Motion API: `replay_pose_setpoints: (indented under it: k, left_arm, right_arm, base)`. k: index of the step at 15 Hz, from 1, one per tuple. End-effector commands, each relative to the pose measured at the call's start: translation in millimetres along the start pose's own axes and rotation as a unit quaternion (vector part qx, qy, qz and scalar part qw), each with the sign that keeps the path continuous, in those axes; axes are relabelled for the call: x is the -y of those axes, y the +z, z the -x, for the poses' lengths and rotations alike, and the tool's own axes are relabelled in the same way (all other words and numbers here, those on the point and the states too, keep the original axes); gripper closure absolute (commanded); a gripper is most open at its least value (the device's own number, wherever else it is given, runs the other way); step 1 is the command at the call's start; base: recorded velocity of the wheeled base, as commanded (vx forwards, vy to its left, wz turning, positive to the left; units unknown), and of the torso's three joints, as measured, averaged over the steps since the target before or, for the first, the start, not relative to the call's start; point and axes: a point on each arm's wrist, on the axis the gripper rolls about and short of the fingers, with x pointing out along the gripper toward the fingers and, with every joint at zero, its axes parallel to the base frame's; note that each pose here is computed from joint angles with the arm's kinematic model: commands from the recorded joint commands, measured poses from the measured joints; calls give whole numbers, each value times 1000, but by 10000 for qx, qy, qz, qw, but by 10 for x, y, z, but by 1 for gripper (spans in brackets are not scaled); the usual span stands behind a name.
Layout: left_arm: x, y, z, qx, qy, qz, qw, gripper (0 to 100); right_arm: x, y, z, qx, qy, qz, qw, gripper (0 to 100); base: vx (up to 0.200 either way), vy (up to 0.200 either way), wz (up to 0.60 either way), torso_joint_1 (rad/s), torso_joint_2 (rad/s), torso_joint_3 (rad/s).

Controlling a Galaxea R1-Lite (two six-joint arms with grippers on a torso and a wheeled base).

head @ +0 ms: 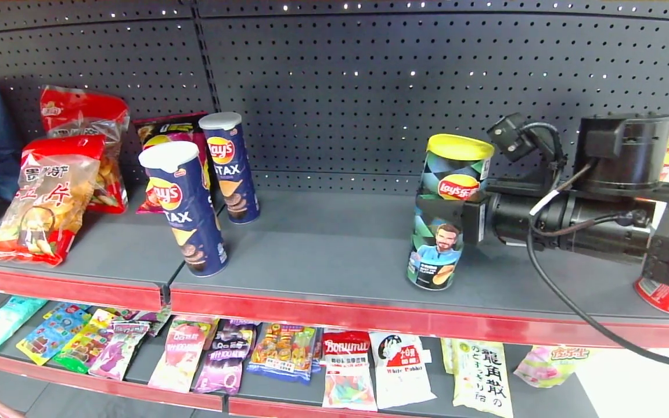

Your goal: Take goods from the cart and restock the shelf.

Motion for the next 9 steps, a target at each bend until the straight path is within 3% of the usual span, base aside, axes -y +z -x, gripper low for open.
replay_pose_setpoints:
  k: [1,9]
  left_arm:
    - [-1,7,-2,6,-1,1,10000,100]
    - [-3,15,5,28,4,1,10000,100]
  right_arm:
    - [-50,38,145,161,21,49,9999,100]
    - [-217,-101,105,169,327,197,9991,100]
  base:
    - [0,0,0,0,0,0]
    - [0,0,0,0,0,0]
